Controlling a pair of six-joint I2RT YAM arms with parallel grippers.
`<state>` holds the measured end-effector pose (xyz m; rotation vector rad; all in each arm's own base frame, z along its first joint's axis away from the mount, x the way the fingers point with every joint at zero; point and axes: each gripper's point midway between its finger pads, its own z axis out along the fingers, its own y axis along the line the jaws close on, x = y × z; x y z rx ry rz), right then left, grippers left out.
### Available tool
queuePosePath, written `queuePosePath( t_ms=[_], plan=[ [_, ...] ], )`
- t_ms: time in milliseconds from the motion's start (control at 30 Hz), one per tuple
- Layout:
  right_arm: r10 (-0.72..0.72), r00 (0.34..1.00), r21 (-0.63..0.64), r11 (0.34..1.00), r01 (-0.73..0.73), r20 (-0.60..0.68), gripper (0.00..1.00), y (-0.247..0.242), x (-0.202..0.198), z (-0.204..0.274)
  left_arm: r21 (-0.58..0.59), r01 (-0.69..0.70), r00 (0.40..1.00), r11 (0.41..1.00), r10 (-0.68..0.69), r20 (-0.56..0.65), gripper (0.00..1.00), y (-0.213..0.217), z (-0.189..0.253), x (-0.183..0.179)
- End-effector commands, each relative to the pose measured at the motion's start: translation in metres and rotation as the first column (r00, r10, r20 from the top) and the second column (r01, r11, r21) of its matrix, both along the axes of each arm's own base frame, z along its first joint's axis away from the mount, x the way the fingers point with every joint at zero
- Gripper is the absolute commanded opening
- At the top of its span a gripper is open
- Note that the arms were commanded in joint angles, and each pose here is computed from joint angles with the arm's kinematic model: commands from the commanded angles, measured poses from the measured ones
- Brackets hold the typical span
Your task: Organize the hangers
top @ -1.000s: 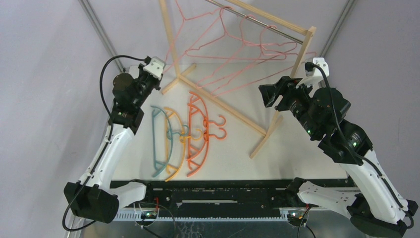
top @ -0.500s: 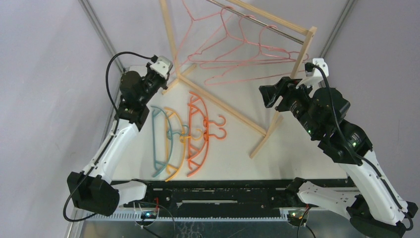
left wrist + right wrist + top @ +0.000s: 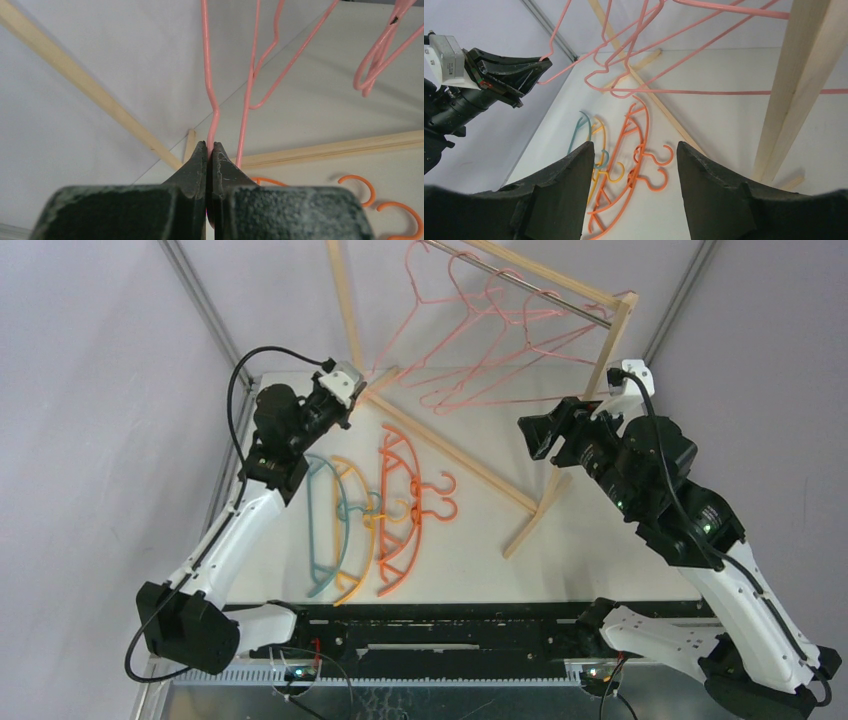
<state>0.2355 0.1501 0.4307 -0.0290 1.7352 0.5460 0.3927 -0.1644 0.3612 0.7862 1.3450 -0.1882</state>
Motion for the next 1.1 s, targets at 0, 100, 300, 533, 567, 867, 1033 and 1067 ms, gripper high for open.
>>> queuePosePath(
  t_ms=[0,100,300,533,567,867,1033,1067],
  plan=[
    [0.013,0.999,0.042,0.999,-0.014,0.033,0.69,0.004,0.001,0.013,-0.033,-0.013,0.989,0.999,0.018,0.146,0.00,0.003,0.040,-0.016],
    [0.013,1.000,0.041,0.999,-0.014,0.027,0.69,0.004,0.001,0.011,-0.046,-0.040,0.984,0.998,0.047,0.170,0.00,0.009,0.042,-0.021],
    [0.021,1.000,0.044,0.999,-0.022,0.018,0.69,0.008,0.004,0.008,-0.055,-0.089,0.973,0.995,0.098,0.209,0.00,0.021,0.044,-0.031],
    [0.033,0.999,0.048,0.998,-0.034,0.012,0.69,0.013,0.007,0.008,-0.045,-0.095,0.969,0.994,0.103,0.223,0.00,0.020,0.050,-0.024],
    [0.035,0.999,0.049,0.998,-0.035,0.013,0.69,0.014,0.007,0.009,-0.043,-0.089,0.971,0.995,0.096,0.221,0.00,0.018,0.050,-0.021],
    [0.010,1.000,0.046,0.999,-0.010,0.016,0.69,0.006,0.005,0.009,-0.097,-0.053,0.970,0.994,0.075,0.233,0.00,0.005,0.062,-0.009],
    [0.002,1.000,0.046,0.999,-0.002,0.014,0.69,0.003,0.006,0.008,-0.096,-0.062,0.964,0.993,0.084,0.251,0.00,0.007,0.066,-0.017],
    [0.001,1.000,0.045,0.999,-0.001,0.013,0.69,0.003,0.006,0.007,-0.098,-0.067,0.962,0.993,0.090,0.257,0.00,0.008,0.067,-0.020]
  ],
)
